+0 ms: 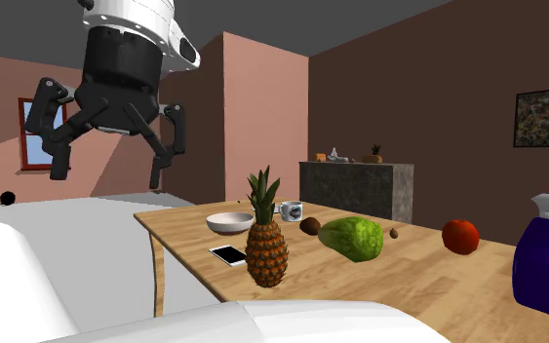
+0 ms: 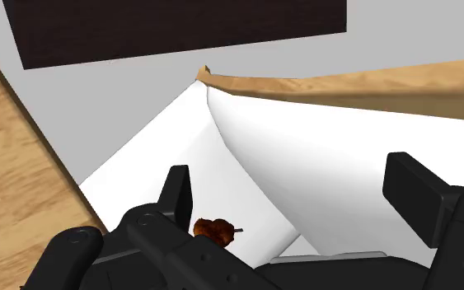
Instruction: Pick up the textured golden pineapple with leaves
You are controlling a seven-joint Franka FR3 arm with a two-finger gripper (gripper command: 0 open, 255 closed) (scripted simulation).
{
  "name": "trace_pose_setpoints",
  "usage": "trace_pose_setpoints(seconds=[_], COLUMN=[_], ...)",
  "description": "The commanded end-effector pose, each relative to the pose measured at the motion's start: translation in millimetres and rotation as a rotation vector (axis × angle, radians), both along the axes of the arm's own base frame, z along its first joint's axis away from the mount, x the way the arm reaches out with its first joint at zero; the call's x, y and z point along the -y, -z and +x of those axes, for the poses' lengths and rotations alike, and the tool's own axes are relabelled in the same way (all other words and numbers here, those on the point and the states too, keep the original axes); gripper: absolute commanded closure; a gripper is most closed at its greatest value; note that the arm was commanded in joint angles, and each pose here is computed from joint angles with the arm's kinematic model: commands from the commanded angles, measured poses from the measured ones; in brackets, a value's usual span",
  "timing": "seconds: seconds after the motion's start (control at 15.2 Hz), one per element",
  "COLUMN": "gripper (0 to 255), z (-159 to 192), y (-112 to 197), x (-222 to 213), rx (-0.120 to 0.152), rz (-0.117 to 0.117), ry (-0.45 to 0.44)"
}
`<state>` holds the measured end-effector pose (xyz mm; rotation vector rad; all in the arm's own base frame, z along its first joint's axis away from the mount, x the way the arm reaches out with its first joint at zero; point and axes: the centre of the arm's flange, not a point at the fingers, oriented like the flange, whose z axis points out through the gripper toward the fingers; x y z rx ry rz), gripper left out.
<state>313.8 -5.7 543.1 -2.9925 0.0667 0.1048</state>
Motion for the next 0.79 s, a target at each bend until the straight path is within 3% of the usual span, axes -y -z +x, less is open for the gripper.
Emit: trace_pose_setpoints(seconds=[0.0, 0.73], gripper=[0, 0], z=[0, 42], y=[0, 16], x=[0, 128], rx=[0.0, 0.152], rz=[0.0, -0.014], ry=[0.0, -0.286])
